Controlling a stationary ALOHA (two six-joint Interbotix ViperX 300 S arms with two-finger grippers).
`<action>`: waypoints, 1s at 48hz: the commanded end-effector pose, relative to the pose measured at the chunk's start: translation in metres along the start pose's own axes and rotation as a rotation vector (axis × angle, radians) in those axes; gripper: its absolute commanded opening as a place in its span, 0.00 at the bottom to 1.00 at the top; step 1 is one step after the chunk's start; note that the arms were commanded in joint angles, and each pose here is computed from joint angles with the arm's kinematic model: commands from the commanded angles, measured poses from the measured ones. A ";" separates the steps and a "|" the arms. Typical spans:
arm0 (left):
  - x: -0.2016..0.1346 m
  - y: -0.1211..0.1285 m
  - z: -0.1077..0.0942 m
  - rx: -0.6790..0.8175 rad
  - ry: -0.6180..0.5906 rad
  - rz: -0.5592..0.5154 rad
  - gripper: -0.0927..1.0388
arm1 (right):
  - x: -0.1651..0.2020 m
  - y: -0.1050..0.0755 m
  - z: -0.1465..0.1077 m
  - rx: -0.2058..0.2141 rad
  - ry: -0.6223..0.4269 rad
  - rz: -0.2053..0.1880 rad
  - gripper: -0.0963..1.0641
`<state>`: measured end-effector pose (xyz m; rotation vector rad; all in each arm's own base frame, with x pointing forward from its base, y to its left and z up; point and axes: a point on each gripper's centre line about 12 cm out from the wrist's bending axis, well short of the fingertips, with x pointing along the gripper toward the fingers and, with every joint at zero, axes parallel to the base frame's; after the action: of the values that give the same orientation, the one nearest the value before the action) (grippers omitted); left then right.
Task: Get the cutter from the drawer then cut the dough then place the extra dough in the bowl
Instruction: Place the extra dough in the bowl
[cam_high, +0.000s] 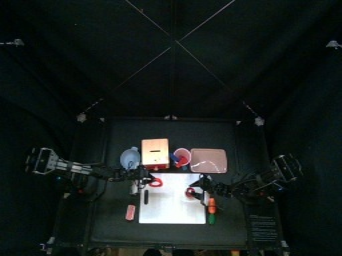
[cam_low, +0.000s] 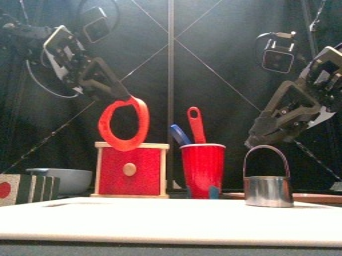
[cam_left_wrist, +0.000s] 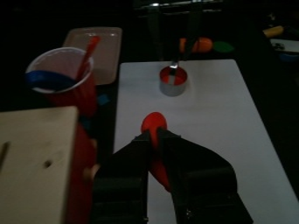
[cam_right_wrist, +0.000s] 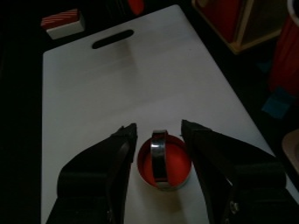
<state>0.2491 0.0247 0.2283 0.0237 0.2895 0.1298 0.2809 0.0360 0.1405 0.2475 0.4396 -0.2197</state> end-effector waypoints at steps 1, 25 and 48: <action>-0.031 0.019 0.007 -0.008 -0.107 0.078 0.57 | -0.001 0.000 0.011 0.022 -0.032 0.004 0.79; -0.059 0.068 -0.061 -0.073 0.125 0.314 0.61 | 0.002 0.003 0.013 0.023 -0.017 0.015 0.79; -0.049 0.071 -0.077 0.029 0.217 0.301 0.84 | 0.004 0.004 0.010 0.020 0.004 0.019 0.79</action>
<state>0.1682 0.0879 0.1657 0.0327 0.5245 0.4368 0.2846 0.0362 0.1404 0.2640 0.4671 -0.2104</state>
